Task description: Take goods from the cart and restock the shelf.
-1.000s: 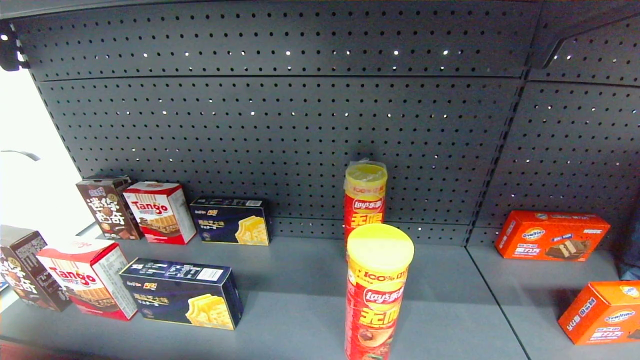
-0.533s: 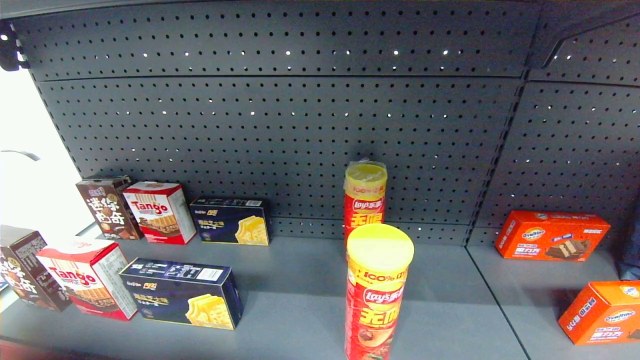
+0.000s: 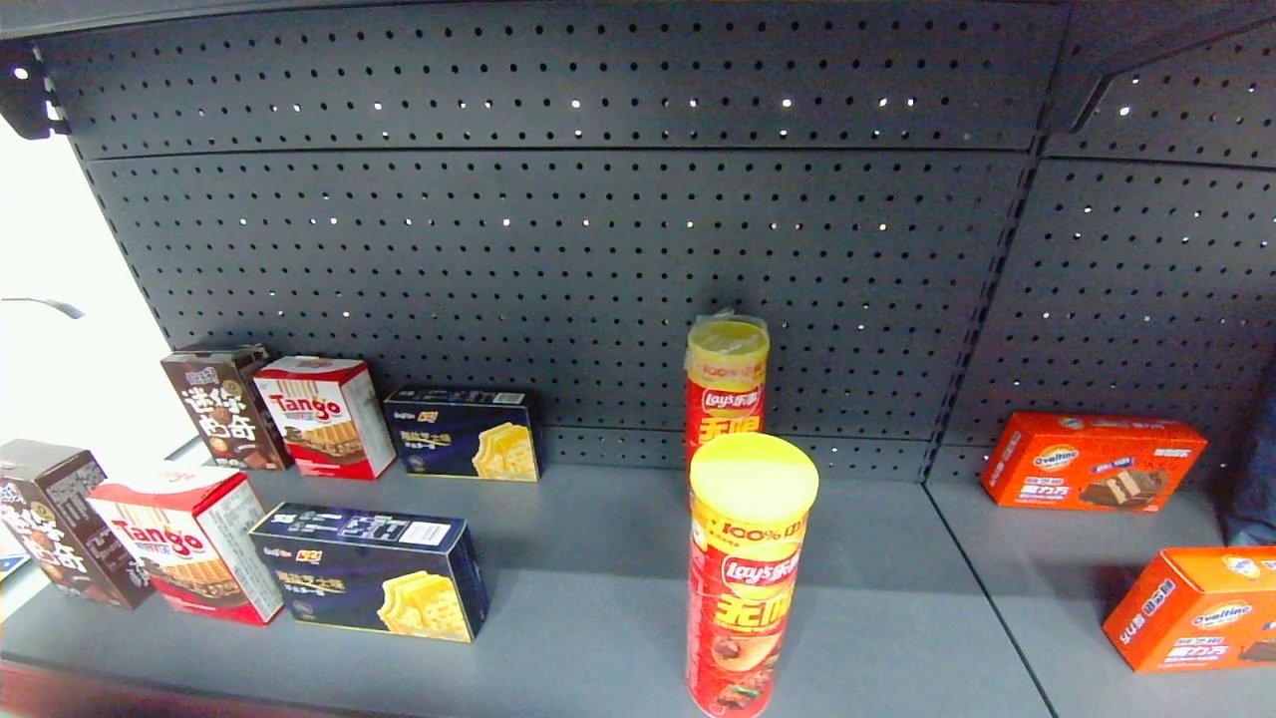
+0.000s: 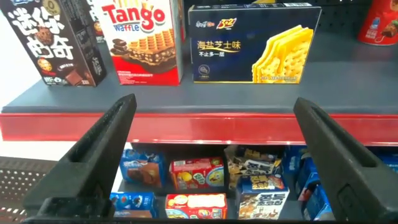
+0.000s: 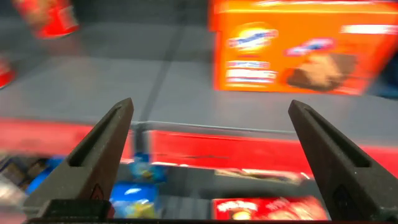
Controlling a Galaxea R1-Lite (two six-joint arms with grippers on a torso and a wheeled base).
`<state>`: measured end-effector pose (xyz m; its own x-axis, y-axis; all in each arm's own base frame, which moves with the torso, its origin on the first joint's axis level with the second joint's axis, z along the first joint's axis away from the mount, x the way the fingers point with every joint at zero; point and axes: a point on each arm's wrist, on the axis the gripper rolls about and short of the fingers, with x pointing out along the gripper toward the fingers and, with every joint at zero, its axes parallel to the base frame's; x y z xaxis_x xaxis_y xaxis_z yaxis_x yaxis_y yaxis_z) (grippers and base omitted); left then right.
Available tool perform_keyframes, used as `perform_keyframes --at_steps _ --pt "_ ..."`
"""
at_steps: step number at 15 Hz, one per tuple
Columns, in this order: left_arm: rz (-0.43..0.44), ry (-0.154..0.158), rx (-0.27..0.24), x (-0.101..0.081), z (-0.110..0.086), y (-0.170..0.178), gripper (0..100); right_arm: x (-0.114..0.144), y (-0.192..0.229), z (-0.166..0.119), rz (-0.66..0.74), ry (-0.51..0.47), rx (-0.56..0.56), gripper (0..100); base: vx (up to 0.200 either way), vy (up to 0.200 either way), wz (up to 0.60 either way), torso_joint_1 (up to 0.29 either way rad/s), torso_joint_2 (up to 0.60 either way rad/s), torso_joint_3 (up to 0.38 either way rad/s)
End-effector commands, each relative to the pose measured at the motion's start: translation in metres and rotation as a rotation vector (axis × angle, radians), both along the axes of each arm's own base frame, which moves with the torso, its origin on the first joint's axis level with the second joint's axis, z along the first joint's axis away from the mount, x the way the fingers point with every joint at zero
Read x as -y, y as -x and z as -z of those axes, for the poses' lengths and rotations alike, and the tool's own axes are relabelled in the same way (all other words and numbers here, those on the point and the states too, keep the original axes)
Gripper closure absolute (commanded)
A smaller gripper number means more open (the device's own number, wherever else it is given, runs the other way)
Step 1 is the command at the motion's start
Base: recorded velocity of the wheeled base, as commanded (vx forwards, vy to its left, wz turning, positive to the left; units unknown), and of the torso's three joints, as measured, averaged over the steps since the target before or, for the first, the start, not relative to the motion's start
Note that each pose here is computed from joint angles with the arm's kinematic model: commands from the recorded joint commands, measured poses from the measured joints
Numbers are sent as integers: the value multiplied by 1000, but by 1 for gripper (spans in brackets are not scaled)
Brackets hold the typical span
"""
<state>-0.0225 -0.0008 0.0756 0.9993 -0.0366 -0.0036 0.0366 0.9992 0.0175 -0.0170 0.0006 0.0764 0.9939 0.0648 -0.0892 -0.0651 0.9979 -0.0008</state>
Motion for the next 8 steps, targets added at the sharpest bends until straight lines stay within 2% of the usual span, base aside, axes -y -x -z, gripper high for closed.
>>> perform_keyframes --at_steps 1,4,8 --pt "-1 2 -3 0 0 0 0 0 1 0 -1 1 17 0 0 0 0 0 0 0" --pt "-1 2 -3 0 0 0 0 0 6 2 22 -4 75 0 0 0 0 0 0 0" --pt "-3 1 -3 0 0 0 0 0 6 2 22 -5 75 0 0 0 0 0 0 0"
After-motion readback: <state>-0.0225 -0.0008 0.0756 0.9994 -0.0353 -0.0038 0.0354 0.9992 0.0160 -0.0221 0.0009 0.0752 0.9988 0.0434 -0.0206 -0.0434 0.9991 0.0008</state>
